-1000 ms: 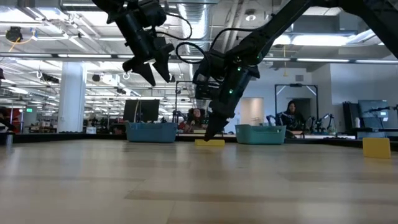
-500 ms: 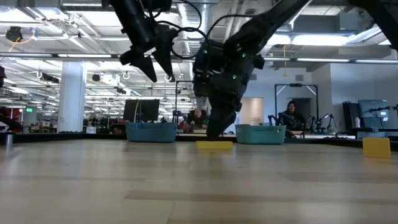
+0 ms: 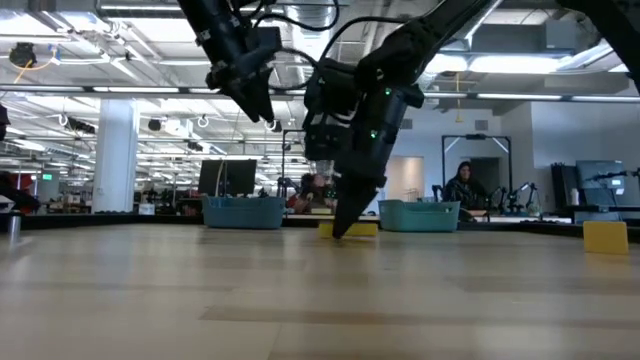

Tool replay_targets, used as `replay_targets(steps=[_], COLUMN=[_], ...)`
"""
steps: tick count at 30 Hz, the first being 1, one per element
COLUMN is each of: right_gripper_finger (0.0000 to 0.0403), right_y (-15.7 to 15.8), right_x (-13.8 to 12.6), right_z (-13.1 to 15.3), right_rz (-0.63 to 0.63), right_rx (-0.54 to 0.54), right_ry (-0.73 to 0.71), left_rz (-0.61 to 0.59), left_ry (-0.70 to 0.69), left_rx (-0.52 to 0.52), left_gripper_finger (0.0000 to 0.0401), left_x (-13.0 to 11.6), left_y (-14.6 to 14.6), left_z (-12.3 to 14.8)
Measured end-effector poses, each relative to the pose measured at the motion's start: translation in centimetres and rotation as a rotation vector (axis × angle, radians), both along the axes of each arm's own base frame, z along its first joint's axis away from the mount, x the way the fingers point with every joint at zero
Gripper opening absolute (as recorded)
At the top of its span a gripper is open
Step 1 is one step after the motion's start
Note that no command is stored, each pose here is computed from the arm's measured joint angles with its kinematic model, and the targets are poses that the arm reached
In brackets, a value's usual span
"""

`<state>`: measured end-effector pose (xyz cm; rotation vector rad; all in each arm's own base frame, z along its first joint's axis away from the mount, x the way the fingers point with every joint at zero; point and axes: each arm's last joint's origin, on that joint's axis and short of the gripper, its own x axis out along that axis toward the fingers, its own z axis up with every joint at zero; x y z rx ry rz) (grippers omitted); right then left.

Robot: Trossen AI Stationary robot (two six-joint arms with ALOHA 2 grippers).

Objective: Sort & place blocks by color
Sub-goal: Put the top yellow block into the orange bin

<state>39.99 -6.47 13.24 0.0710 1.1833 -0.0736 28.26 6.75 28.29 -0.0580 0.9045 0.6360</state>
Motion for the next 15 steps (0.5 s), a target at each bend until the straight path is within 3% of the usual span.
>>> replay_targets(steps=[4,7,15], right_gripper_finger=[0.0238,0.0221,0.0094], right_y=[0.4,0.9,3.2], right_x=[0.4,0.8,1.6], right_z=[-1.5,-1.8,-1.2], right_rz=[-0.108,-0.256,-0.685], right_rx=[0.048,0.098,0.123], right_ry=[0.021,-0.005,-0.145], left_rz=[-0.116,-0.132,-0.239], left_ry=[0.045,0.035,-0.166], left_rx=[-0.026,0.010,0.145], left_gripper_finger=[0.0306,0.0306,0.0306], left_x=[-1.3,-2.7,-4.5], left_y=[0.2,0.4,3.0], left_z=[0.8,2.1,5.7])
